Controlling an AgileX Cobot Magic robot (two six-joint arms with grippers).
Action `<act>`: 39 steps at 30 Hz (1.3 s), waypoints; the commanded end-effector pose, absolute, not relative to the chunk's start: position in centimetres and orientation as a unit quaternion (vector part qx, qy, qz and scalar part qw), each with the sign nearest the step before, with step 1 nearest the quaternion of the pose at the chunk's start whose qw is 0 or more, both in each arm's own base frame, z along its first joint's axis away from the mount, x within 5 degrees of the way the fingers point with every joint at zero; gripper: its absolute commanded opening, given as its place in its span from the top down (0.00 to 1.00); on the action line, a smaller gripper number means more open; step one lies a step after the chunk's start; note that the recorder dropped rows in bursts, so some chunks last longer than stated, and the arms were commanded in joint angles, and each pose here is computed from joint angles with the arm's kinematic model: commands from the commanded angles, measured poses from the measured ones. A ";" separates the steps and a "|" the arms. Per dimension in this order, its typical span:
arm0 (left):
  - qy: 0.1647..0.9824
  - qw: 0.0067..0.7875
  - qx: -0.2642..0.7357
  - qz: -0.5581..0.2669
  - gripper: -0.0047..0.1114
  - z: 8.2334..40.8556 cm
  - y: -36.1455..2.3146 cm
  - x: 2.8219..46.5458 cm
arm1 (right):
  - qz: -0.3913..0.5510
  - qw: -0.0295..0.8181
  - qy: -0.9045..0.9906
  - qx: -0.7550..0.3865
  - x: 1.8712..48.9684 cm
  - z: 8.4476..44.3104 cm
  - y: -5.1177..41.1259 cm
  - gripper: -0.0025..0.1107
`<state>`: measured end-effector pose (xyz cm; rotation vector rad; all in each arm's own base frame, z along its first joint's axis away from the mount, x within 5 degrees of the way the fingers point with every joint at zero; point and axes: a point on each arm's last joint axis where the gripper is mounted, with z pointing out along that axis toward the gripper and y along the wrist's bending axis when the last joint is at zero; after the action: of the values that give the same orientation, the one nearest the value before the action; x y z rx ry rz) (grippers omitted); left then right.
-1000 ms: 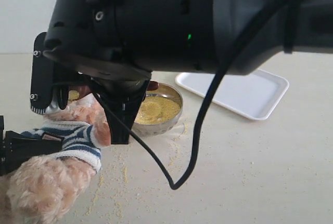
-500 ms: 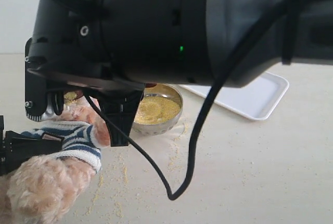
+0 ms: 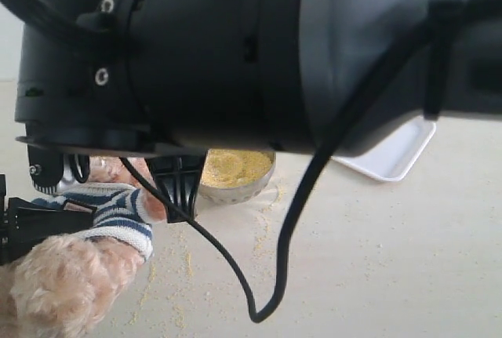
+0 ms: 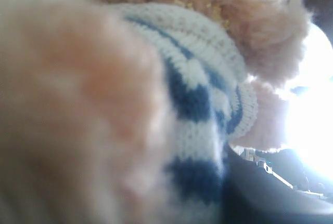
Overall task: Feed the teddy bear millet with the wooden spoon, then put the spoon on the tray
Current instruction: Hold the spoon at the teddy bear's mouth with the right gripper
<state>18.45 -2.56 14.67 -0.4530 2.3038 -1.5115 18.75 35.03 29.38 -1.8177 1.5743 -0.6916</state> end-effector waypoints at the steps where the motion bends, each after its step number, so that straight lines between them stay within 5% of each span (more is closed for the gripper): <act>1: 0.805 0.179 -0.156 -0.544 0.92 14.9 -2.6 18.5 | -0.284 0.312 0.584 -0.693 18.5 29.9 34.9 0.98; 16: 0.805 0.181 -0.153 -0.543 0.92 14.9 -2.6 18.5 | -0.340 0.319 0.582 -0.666 17.9 25.8 33.5 0.98; 39: 0.806 0.183 -0.154 -0.542 0.92 14.9 -2.6 18.6 | -0.319 0.381 0.600 -0.626 17.9 26.7 34.0 0.98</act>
<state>18.45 -2.56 14.67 -0.4407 2.3026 -1.5068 17.94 34.20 26.06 -1.6211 1.5357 -0.8280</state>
